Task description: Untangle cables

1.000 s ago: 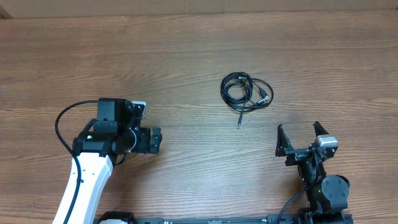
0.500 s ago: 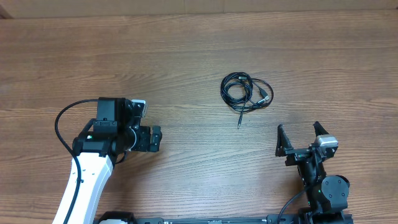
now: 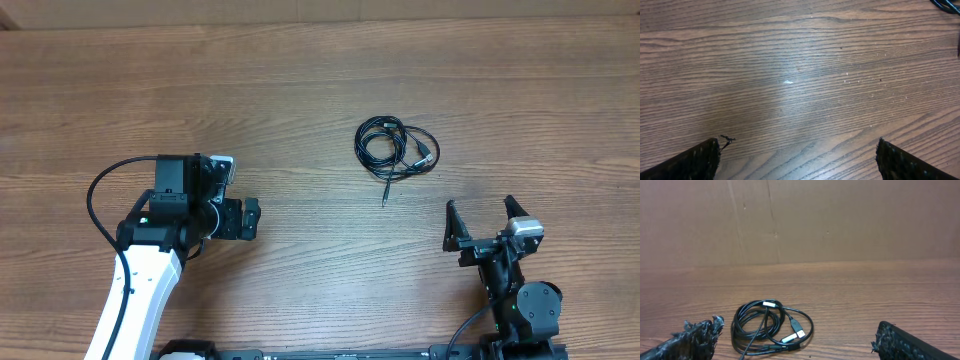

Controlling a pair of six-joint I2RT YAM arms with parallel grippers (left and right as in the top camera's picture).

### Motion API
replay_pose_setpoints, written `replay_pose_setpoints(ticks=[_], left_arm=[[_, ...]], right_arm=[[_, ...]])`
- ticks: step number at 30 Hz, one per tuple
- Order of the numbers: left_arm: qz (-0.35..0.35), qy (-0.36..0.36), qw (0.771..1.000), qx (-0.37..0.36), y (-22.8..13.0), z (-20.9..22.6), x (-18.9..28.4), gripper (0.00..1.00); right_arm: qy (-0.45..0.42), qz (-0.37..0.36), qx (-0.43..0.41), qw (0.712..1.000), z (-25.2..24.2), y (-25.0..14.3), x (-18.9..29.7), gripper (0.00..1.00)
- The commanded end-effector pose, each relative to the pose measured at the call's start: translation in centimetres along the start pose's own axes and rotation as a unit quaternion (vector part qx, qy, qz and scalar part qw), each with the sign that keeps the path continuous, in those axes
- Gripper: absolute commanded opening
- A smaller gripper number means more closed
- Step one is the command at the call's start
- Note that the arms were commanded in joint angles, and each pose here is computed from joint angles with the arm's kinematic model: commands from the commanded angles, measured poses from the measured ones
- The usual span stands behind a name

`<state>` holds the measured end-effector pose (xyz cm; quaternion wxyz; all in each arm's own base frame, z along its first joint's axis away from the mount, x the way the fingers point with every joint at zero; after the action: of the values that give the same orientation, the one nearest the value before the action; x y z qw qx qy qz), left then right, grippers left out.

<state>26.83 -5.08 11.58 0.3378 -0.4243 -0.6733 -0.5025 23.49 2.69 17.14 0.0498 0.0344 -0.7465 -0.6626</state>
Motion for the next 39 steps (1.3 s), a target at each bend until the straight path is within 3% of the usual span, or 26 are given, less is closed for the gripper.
replay_pose_setpoints(ticks=[1,21,39], left_arm=[[-0.012,-0.005,1.000,-0.001,0.9,-0.5,0.4,1.00],[-0.010,-0.017,1.000,-0.006,0.8,-1.1,0.4,1.00],[-0.005,-0.022,0.995,-0.097,-0.5,-5.2,-0.2,1.00]], right_arm=[[-0.006,-0.002,0.002,1.000,-0.2,-0.2,0.0,1.00],[-0.006,-0.002,0.002,1.000,-0.2,-0.2,0.0,1.00],[-0.006,-0.002,0.002,1.000,-0.2,-0.2,0.0,1.00]])
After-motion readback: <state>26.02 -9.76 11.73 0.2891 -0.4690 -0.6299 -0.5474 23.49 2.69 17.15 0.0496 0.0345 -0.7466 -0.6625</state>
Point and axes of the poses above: each gripper's point midway between its finger pads, its own x axis back along the fingers, its own z axis along the line the jaws close on, y = z × x, the point moved 1 cm from there along x, back along the fingers, and after that the axes turned 12 degrees about x, right-handed, at the moved point
